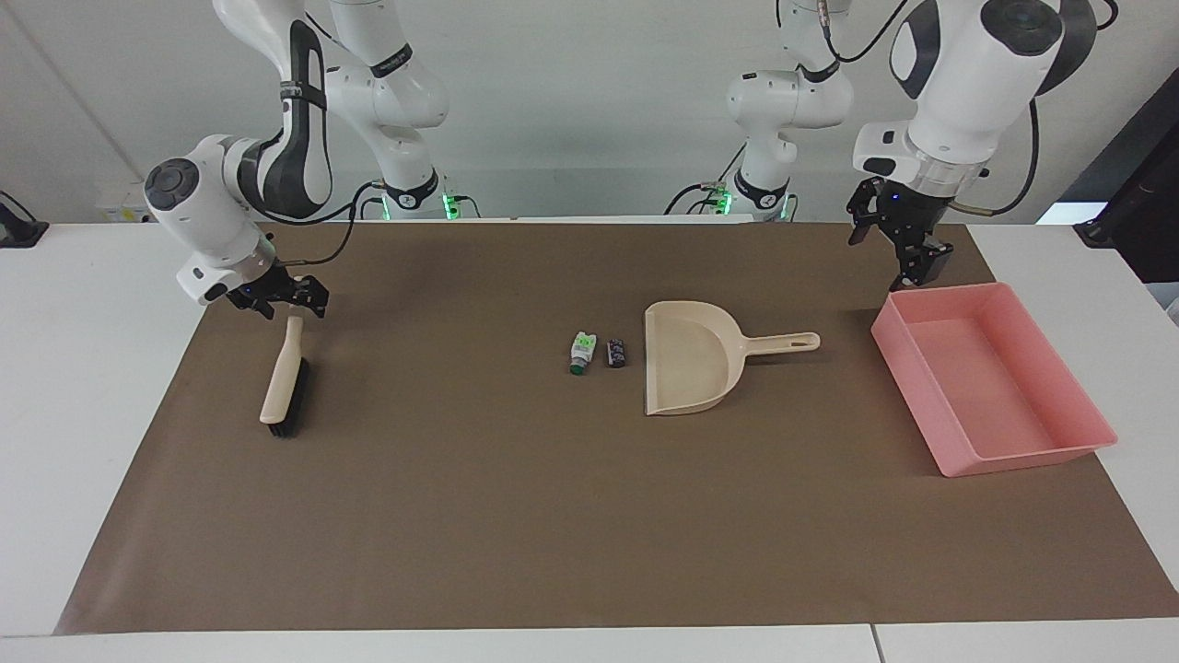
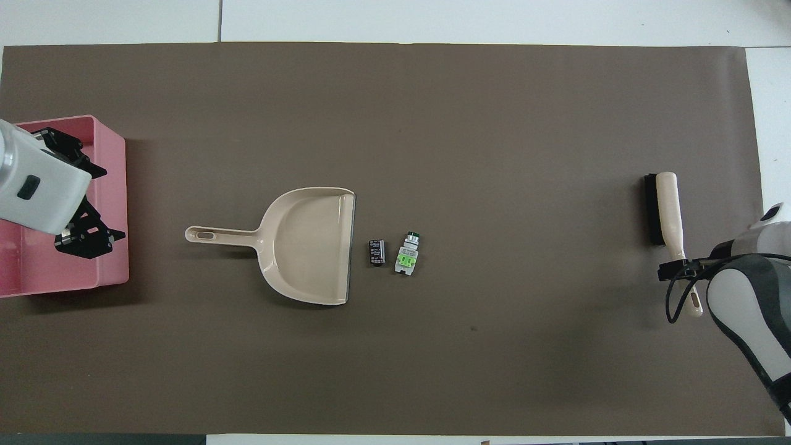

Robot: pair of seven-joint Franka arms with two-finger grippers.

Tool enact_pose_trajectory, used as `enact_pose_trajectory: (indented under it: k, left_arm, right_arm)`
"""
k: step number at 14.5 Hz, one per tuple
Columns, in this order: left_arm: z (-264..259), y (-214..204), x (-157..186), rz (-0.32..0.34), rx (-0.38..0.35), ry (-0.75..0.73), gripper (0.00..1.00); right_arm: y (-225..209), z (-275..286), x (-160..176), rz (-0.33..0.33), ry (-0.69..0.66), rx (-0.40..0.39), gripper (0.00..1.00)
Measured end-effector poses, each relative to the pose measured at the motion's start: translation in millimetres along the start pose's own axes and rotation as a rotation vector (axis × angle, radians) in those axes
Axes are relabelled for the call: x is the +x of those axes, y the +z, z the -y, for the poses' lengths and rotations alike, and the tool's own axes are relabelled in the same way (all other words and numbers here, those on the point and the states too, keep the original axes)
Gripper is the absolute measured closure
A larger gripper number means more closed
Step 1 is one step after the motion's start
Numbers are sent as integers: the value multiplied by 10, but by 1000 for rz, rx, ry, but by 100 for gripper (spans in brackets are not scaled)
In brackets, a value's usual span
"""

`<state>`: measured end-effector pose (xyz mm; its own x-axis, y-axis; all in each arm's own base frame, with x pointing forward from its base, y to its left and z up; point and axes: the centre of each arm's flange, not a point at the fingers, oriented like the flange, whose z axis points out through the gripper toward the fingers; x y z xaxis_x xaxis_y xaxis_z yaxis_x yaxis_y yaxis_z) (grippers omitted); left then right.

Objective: Clean e-waste and dump in bin
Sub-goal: 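Reach the left gripper to the beige dustpan and grasp its rim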

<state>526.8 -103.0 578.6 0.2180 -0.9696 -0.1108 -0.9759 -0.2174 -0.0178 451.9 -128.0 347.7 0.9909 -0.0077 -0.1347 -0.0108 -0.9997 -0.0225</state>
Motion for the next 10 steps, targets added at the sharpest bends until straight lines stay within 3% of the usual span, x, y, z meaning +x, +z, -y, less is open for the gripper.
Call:
enact_pose_trajectory:
  k: [1, 3, 5, 6, 7, 10]
  left_arm:
    - [-51, 98, 134, 41, 19, 40, 3]
    - [-174, 321, 382, 117, 48, 109, 4]
    - [-294, 535, 596, 180, 81, 152, 4]
    - [-364, 665, 717, 203, 100, 162, 4]
    - [-428, 805, 826, 222, 111, 170, 4]
    - [-514, 1232, 1037, 269, 86, 187, 4]
  right_arm:
    - [3, 0, -1, 0, 0, 0, 13]
    - [14, 2, -5, -1, 0, 0, 18]
    - [23, 3, -7, -2, 0, 0, 38]
    - [24, 3, -8, -2, 0, 0, 38]
    - [25, 3, -8, -2, 0, 0, 46]
    - [30, 4, -11, -1, 0, 0, 61]
